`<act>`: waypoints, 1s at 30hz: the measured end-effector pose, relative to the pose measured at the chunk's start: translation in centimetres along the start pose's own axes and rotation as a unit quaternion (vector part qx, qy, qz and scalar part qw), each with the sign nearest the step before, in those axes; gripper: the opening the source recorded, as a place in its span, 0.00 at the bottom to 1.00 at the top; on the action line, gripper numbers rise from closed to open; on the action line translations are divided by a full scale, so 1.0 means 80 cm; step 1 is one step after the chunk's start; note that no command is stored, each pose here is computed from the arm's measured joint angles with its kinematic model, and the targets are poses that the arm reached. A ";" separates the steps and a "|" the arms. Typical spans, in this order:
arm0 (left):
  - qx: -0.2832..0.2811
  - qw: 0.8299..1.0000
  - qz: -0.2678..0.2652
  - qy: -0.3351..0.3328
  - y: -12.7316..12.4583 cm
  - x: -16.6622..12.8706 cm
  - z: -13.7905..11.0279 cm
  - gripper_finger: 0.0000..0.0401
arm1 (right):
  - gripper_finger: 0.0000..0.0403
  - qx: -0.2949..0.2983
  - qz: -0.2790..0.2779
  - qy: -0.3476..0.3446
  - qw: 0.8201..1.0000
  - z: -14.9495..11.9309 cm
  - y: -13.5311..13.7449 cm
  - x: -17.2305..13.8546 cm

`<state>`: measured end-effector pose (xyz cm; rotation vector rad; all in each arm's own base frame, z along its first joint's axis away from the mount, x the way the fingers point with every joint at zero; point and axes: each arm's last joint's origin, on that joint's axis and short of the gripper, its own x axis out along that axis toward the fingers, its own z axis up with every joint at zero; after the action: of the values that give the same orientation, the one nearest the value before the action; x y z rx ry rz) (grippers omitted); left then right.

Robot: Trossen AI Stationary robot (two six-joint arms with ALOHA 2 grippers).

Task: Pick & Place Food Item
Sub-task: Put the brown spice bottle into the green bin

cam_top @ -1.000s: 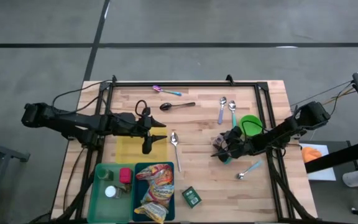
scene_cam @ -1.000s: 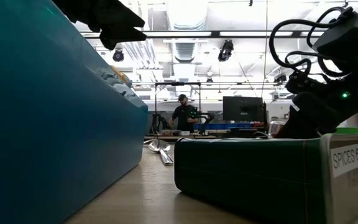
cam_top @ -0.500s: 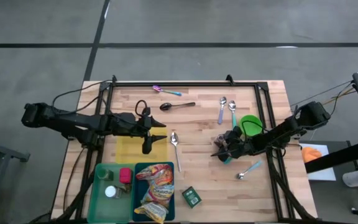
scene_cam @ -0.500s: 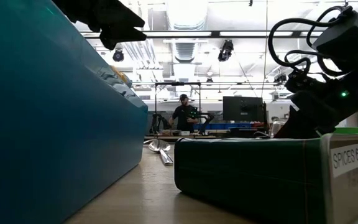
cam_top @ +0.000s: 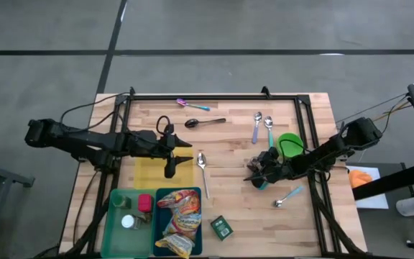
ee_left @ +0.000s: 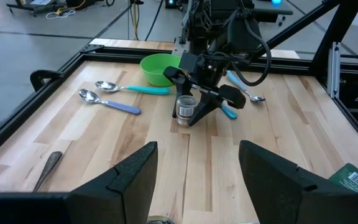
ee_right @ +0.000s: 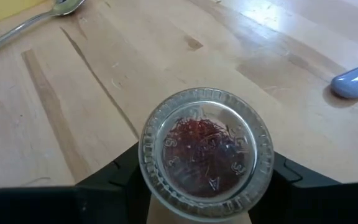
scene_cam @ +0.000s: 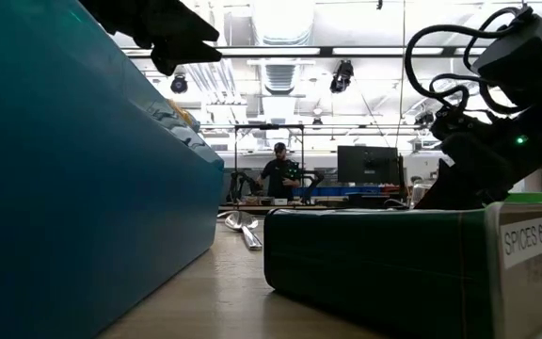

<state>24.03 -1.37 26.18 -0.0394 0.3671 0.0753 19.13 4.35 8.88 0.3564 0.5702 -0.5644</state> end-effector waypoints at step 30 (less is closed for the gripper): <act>0.000 1.000 0.000 0.000 0.000 0.000 0.000 0.57 | 0.45 -0.059 0.080 0.221 0.970 0.165 0.021 0.037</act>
<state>24.03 -1.36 26.18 -0.0398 0.3671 0.0757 27.55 -1.62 17.82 0.4142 0.9905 -0.2903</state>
